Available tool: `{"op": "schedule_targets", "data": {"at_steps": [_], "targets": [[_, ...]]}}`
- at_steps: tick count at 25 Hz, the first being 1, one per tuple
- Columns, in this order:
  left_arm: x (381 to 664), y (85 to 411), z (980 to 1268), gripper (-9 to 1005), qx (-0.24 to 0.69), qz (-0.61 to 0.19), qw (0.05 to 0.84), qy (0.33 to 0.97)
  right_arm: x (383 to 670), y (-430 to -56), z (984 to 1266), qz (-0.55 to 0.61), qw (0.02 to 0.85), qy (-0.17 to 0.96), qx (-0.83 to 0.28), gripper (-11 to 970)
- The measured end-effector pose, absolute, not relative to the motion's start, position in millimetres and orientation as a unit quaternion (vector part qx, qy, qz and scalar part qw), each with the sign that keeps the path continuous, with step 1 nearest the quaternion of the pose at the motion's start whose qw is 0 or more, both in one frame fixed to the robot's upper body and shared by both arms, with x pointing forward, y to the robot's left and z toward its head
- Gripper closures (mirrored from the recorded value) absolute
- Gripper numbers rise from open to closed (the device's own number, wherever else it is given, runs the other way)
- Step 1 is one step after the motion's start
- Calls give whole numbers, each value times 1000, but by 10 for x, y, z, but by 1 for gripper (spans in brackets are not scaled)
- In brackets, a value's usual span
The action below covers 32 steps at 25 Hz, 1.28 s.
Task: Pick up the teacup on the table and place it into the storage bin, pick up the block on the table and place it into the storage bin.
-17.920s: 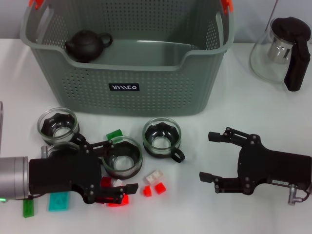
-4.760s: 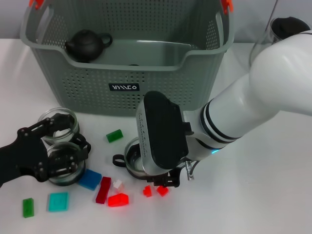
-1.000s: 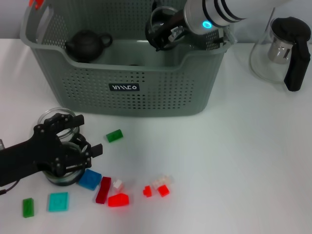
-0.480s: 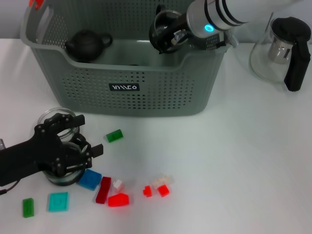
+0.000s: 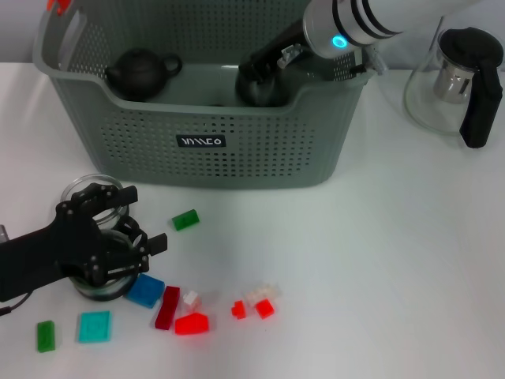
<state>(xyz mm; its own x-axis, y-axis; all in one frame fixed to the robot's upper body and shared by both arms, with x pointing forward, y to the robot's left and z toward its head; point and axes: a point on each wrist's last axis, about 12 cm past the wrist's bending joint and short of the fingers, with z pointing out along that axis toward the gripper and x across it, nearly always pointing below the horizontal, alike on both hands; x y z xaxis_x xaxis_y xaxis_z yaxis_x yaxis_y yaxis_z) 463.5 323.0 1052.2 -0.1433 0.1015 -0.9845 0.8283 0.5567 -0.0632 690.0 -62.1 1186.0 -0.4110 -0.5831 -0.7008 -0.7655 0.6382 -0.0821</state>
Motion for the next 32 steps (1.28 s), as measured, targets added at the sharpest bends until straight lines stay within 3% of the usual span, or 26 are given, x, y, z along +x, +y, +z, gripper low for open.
{"op": "schedule_targets", "data": {"at_steps": [6,12,17,20,25,29,30,32], "targets": [[4624,3238,10517,131,338,-324,560,684,6898,-612,11906,130,360,828,-411,724],[4615,3240,10520,132,338,-326,560,682,6845,-745,12277,178,387,806,-411,482],[4614,3239,10526,133,335,-326,564,681,6559,-1185,12701,270,449,751,-402,306],[4621,3232,10533,134,333,-329,564,680,6294,-1585,12787,326,471,716,-399,309],[4640,3209,10542,135,331,-334,567,676,5854,-2158,12442,372,459,685,-426,315],[4692,3176,10567,135,325,-348,565,674,5455,-2562,11853,373,477,645,-467,318],[4705,3169,10575,135,324,-350,564,674,5341,-2674,11597,381,493,634,-457,319],[4735,3150,10593,136,325,-357,563,671,5277,-2725,11444,388,501,631,-447,320]]}}
